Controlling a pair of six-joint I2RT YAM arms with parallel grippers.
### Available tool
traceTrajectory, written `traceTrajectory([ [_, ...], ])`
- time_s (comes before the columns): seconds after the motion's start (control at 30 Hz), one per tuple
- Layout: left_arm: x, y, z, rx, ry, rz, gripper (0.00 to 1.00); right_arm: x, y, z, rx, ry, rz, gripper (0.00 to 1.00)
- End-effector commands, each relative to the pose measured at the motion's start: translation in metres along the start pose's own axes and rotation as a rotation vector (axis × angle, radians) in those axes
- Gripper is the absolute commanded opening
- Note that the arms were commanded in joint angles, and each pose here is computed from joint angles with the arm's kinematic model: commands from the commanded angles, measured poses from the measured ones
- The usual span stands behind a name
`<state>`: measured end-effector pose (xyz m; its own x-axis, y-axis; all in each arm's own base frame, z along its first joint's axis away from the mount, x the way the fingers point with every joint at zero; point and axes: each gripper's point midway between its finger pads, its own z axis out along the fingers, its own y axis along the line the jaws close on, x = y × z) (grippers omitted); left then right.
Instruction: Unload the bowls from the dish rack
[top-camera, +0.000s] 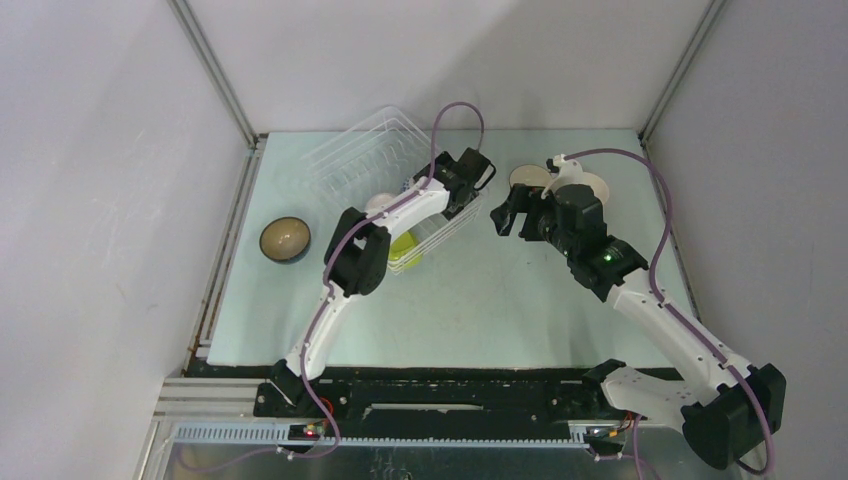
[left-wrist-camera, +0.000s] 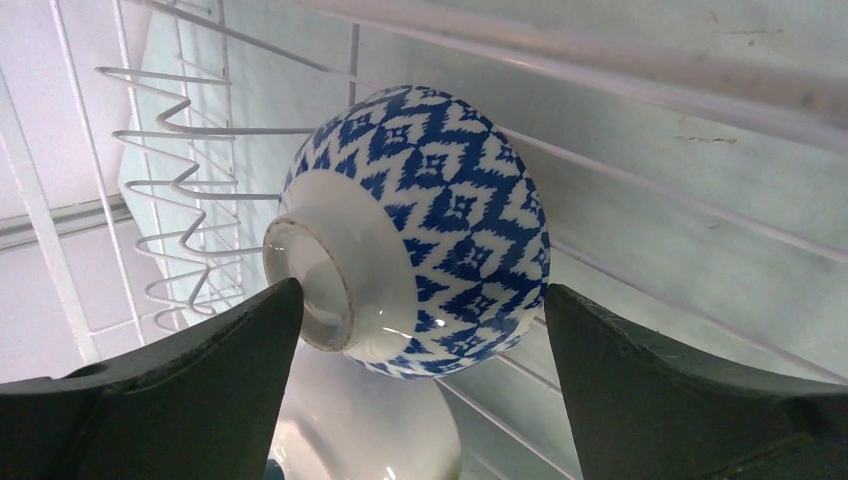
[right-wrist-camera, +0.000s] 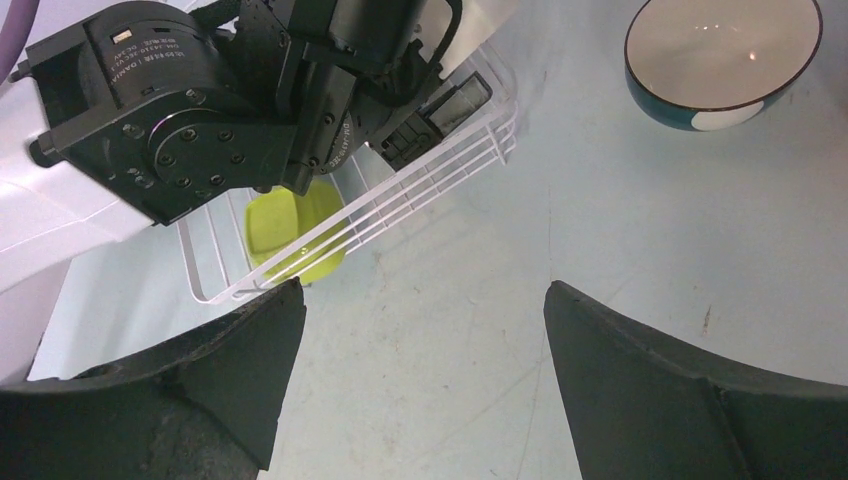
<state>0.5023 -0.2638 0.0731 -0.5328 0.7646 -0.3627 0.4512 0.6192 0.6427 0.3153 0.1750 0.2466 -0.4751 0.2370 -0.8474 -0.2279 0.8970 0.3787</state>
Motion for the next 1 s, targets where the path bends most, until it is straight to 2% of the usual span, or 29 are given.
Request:
traceTrajectory([
  [0.0, -0.011, 0.004, -0.003, 0.016, -0.052, -0.064, 0.97, -0.008, 0.001, 0.002, -0.005, -0.029, 0.009, 0.97],
  [0.17, 0.001, 0.014, 0.006, -0.087, 0.006, -0.026, 0.96, -0.009, 0.0, 0.0, 0.0, -0.032, 0.01, 0.97],
  [0.4, 0.009, 0.018, 0.011, -0.148, 0.041, 0.004, 0.96, -0.008, 0.002, 0.002, -0.008, -0.028, 0.012, 0.97],
  [0.7, 0.003, 0.037, 0.011, -0.31, 0.006, 0.013, 0.95, -0.008, 0.001, 0.003, -0.008, -0.027, 0.011, 0.97],
  [0.97, 0.001, 0.043, 0.003, -0.384, -0.031, 0.006, 0.95, -0.007, 0.001, 0.004, -0.01, -0.024, 0.013, 0.97],
])
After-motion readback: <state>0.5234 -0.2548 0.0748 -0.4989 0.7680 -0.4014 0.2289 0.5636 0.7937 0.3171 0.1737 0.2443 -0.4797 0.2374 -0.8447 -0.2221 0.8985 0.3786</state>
